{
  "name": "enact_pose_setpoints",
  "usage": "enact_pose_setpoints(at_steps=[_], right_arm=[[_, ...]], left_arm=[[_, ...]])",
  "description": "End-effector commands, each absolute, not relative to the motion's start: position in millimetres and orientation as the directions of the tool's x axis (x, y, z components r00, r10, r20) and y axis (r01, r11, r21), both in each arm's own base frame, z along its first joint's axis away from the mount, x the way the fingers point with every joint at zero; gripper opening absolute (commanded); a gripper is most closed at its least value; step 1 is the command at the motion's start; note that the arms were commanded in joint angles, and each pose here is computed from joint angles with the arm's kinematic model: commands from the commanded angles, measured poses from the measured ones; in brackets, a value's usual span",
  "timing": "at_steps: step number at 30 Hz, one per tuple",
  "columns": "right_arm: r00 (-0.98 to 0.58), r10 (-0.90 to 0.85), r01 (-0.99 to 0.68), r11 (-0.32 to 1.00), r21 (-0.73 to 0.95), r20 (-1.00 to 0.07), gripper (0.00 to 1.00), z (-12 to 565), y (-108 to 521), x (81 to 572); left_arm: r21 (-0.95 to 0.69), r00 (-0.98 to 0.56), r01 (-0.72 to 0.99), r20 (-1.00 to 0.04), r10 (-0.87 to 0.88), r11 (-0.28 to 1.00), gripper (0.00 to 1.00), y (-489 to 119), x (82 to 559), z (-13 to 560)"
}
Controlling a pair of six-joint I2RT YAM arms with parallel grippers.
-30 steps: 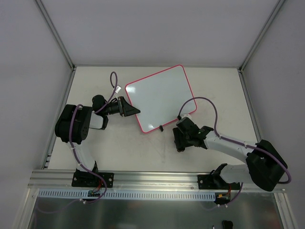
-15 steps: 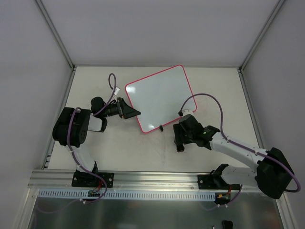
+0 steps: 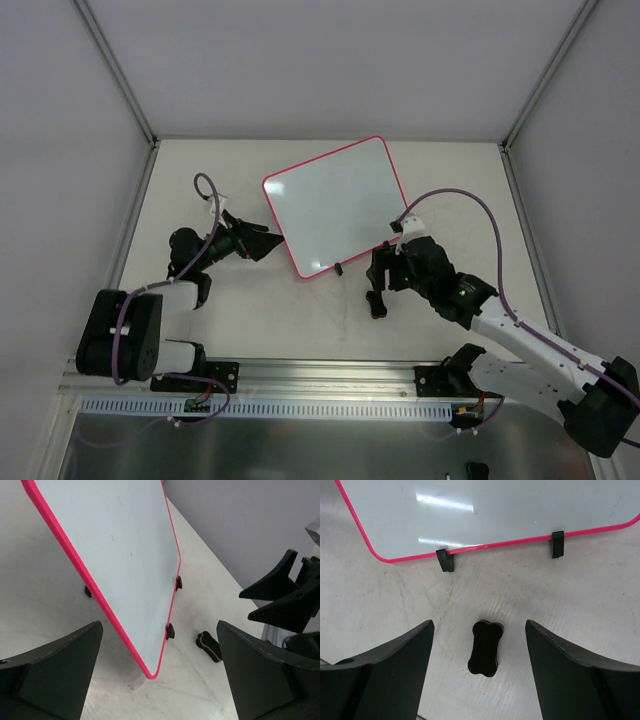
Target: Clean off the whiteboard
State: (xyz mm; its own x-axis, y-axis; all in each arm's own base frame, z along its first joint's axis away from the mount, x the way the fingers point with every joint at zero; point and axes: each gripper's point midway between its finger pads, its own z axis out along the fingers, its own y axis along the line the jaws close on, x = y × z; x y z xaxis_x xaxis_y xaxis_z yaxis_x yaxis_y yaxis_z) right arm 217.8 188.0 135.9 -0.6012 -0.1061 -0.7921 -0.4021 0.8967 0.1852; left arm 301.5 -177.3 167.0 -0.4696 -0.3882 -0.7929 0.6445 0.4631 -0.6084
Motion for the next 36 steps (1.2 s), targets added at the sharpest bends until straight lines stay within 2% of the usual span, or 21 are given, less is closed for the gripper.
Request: enact_pose_setpoints(at_steps=[1,3,4,6,7,9,10,11,13,18,21,27,36], right_arm=[[-0.544,-0.102,-0.430,0.886,0.173,-0.833,0.78,146,187,226],[-0.531,-0.079,-0.408,0.897,0.173,-0.843,0.78,147,181,230],[-0.516,-0.060,-0.398,0.900,0.177,-0.854,0.78,149,177,230],[-0.501,-0.038,-0.388,0.903,0.185,-0.864,0.78,151,173,231],[-0.489,-0.029,-0.378,0.908,0.182,-0.872,0.79,152,169,232],[-0.463,-0.007,-0.362,0.914,0.182,-0.886,0.85,150,162,232],[-0.453,-0.003,-0.348,0.921,0.174,-0.891,0.87,149,158,232],[-0.454,-0.005,-0.334,0.928,0.165,-0.891,0.91,142,153,232],[-0.446,-0.011,-0.324,0.934,0.150,-0.895,0.92,140,148,232],[-0.458,-0.020,-0.276,0.954,0.121,-0.889,0.92,119,133,227],[-0.407,0.020,-0.276,0.950,0.144,-0.913,0.92,125,130,227],[-0.344,0.070,-0.261,0.951,0.167,-0.936,0.93,120,123,225],[-0.389,0.039,-0.259,0.954,0.150,-0.920,0.95,113,127,228]], left_arm=[[-0.509,-0.325,0.578,-0.861,-0.392,0.638,0.99,-153,306,176],[-0.525,-0.341,0.485,-0.850,-0.402,0.699,0.99,-139,300,162],[-0.503,-0.286,0.493,-0.865,-0.413,0.710,0.99,-134,293,178],[-0.522,-0.263,0.394,-0.853,-0.451,0.756,0.99,-117,289,172],[-0.544,-0.313,0.331,-0.834,-0.454,0.771,0.99,-112,282,156],[-0.538,-0.271,0.282,-0.839,-0.472,0.794,0.99,-100,276,162],[-0.545,-0.317,0.241,-0.826,-0.466,0.803,0.99,-97,270,149],[-0.538,-0.309,0.241,-0.832,-0.461,0.808,0.99,-96,267,151],[-0.544,-0.342,0.229,-0.822,-0.456,0.807,0.99,-97,262,144],[-0.566,-0.427,0.217,-0.788,-0.444,0.795,0.99,-103,249,123],[-0.555,-0.442,0.239,-0.793,-0.420,0.797,0.99,-105,243,124],[-0.532,-0.414,0.246,-0.813,-0.409,0.810,0.99,-101,237,125],[-0.518,-0.367,0.261,-0.834,-0.412,0.815,0.99,-99,234,131]])
